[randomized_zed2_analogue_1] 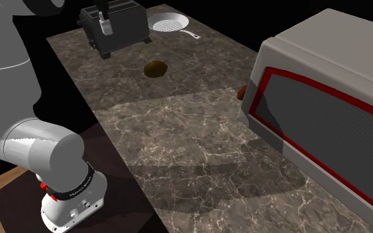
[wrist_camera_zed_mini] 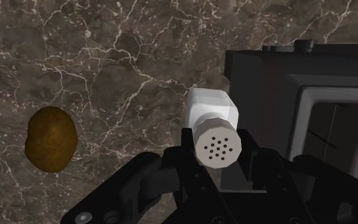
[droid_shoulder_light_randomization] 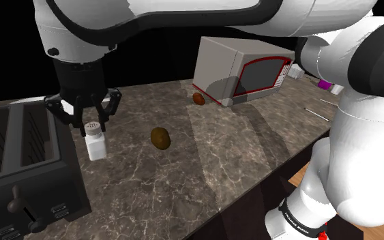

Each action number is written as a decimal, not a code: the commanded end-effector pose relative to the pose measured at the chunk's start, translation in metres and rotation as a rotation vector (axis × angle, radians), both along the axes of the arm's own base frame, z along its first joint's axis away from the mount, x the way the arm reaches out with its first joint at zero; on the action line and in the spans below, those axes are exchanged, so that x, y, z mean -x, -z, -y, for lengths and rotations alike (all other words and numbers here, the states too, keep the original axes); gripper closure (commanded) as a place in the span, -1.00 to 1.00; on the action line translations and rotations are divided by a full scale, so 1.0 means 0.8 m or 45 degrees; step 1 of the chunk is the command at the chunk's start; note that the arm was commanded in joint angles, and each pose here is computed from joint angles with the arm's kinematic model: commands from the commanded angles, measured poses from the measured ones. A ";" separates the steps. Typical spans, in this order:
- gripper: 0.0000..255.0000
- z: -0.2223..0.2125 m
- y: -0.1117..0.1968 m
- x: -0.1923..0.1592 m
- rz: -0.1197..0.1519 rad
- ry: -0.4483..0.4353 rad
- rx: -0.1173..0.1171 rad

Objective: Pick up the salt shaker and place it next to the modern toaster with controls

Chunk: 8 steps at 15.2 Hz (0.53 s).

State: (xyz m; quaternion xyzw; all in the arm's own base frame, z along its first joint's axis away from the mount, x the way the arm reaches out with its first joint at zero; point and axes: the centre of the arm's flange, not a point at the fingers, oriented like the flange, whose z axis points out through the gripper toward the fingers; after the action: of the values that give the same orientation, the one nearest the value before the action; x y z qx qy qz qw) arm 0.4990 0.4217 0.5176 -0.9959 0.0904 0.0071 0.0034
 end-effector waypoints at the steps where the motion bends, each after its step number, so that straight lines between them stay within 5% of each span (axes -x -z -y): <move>1: 1.00 0.000 0.014 0.001 0.001 0.000 0.000; 8: 1.00 0.000 0.060 0.001 0.001 0.000 0.000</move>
State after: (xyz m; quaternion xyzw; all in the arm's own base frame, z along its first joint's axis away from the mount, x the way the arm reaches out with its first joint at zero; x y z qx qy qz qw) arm 0.5001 0.4218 0.4750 -0.9959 0.0904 0.0071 0.0033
